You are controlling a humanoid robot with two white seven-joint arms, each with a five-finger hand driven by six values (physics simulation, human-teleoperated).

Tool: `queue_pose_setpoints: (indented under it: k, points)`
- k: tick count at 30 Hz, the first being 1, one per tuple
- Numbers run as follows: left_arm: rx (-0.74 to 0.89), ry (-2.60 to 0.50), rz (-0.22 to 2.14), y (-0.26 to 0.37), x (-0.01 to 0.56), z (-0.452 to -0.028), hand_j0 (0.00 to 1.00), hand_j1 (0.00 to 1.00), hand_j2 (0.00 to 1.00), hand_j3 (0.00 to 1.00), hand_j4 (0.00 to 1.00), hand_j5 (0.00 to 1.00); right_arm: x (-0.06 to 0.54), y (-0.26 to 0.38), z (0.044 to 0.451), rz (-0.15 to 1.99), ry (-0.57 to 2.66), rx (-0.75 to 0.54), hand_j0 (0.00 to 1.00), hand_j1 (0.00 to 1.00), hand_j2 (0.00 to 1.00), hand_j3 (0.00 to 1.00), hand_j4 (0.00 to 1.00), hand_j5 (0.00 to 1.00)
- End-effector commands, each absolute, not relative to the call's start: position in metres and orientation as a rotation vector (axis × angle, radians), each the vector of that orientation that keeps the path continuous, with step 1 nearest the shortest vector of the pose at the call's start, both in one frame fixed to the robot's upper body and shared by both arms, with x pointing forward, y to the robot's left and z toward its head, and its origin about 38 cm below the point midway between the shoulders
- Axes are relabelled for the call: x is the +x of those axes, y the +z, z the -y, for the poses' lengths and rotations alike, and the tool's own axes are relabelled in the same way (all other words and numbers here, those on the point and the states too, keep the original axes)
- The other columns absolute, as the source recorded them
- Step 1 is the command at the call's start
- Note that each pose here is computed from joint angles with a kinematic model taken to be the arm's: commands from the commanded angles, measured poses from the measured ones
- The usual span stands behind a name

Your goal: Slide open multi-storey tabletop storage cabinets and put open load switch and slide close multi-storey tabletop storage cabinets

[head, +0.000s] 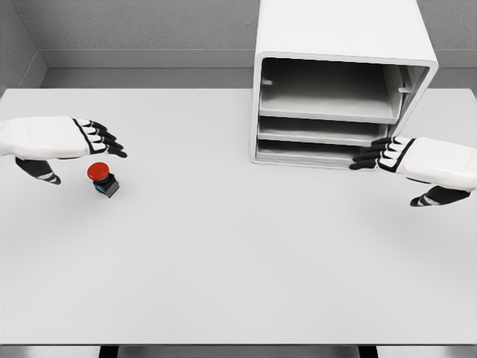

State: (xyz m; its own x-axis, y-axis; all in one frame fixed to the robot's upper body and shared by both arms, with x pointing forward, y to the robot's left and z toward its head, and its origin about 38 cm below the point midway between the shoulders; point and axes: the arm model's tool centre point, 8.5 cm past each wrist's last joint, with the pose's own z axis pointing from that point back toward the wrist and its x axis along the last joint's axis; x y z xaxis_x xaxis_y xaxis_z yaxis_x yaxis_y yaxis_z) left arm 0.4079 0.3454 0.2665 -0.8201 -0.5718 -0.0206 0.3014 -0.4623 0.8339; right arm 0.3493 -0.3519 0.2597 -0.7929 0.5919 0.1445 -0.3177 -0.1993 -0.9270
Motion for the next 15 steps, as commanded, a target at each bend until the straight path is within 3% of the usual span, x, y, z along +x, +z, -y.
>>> queue_pose_setpoints:
  k: [1, 15]
  points:
    - [0.404, -2.271, 1.219, 0.265, 0.410, -0.345, 1.00, 1.00, 1.00, 1.00, 1.00, 1.00, 0.349, 0.260, 0.351, 1.488, 2.026, -0.320, 1.00, 1.00, 1.00, 1.00, 1.00, 1.00]
    - [0.321, -2.291, 1.139, 0.210, 0.431, -0.326, 1.00, 1.00, 1.00, 1.00, 1.00, 1.00, 0.372, 0.282, 0.315, 1.617, 2.062, -0.323, 1.00, 1.00, 1.00, 1.00, 1.00, 1.00]
